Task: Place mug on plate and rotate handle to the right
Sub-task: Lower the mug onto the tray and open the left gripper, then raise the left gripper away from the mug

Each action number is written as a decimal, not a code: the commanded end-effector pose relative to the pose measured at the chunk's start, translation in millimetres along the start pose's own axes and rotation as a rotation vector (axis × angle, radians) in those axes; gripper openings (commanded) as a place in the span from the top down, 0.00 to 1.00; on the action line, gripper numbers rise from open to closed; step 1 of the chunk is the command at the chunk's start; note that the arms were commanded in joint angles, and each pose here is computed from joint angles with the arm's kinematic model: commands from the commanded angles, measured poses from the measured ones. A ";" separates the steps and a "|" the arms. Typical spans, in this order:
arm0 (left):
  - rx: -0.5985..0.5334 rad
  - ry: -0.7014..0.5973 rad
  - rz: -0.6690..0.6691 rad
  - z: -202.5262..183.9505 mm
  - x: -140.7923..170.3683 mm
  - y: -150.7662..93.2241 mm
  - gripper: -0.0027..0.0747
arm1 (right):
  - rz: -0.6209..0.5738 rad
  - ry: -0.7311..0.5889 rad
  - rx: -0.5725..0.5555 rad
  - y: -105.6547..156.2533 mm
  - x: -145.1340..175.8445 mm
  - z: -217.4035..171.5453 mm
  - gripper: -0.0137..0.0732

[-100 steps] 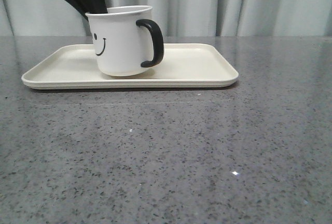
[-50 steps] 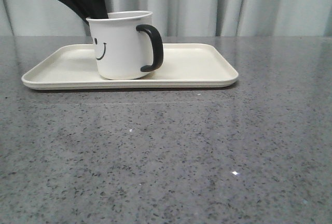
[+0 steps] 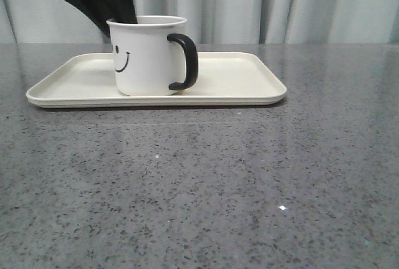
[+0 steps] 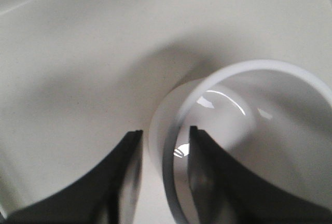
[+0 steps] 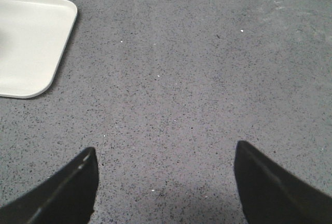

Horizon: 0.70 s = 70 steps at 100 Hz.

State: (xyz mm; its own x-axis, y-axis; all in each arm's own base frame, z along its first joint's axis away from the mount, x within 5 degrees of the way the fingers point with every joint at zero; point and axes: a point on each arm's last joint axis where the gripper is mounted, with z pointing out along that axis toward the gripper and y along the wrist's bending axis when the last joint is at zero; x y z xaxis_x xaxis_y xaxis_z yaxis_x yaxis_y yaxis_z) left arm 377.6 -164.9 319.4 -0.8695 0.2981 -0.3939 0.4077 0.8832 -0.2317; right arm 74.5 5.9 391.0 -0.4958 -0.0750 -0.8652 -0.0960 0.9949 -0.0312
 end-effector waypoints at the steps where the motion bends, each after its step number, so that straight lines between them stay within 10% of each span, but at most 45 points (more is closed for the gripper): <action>1: 0.026 -0.122 0.020 -29.3 -7.2 -12.8 0.44 | -0.017 -0.088 0.013 -1.3 -13.3 -2.5 0.21; 70: 0.003 -0.339 0.061 -100.1 1.1 -26.1 0.33 | -0.017 -0.087 0.013 -1.3 -13.2 -2.5 0.21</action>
State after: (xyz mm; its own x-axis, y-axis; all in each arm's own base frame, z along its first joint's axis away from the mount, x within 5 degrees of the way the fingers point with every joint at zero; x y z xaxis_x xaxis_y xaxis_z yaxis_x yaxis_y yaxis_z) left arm 358.1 -156.7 371.3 -0.7881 0.2496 -0.5627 0.4312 0.8762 -0.2152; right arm 74.5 5.9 391.0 -0.4958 -0.0750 -0.8652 -0.0960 0.9949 -0.0312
